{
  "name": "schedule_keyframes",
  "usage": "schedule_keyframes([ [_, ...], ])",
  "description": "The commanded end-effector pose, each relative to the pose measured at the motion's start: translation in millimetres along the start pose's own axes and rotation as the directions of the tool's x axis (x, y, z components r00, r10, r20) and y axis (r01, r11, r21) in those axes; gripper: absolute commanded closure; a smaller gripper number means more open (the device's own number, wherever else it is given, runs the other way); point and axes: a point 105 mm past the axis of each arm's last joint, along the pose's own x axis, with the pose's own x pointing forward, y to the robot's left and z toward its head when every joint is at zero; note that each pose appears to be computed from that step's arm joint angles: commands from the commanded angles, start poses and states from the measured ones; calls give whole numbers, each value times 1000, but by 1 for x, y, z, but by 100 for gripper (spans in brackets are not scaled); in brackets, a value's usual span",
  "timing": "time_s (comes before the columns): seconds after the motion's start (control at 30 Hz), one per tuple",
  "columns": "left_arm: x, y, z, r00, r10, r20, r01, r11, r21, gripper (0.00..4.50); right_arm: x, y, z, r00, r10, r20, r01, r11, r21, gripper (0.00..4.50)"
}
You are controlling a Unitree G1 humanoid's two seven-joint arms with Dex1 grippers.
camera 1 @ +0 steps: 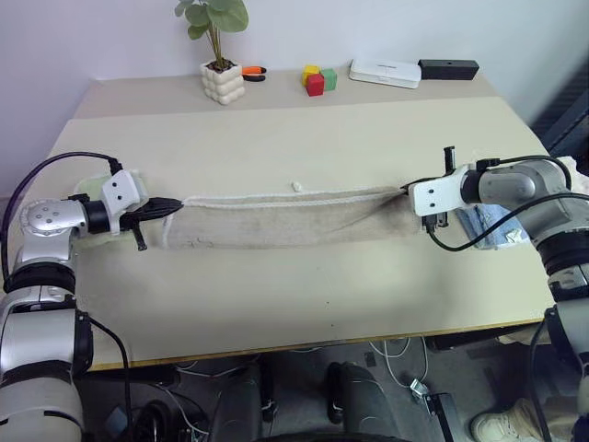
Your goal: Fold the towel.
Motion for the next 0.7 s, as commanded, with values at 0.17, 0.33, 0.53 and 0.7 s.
schedule_keyframes([
  [0.17, 7, 13, 3, 996, 91, -7, -91, 996, 11, 450, 11, -21, 1, 991, -132, -12, 131, 991, -28, 445],
  [0.33, 11, 12, -2, 994, 108, -31, -108, 994, 0, 450, 17, -20, -3, 989, -141, -36, 141, 990, -20, 445],
  [0.53, 10, 15, -5, 990, 136, -40, -137, 991, -15, 450, 22, -21, -8, 984, -166, -65, 165, 986, -26, 445],
  [0.7, 9, 18, -7, 984, 168, -50, -170, 985, -27, 450, 24, -22, -12, 977, -194, -90, 195, 981, 4, 445],
])
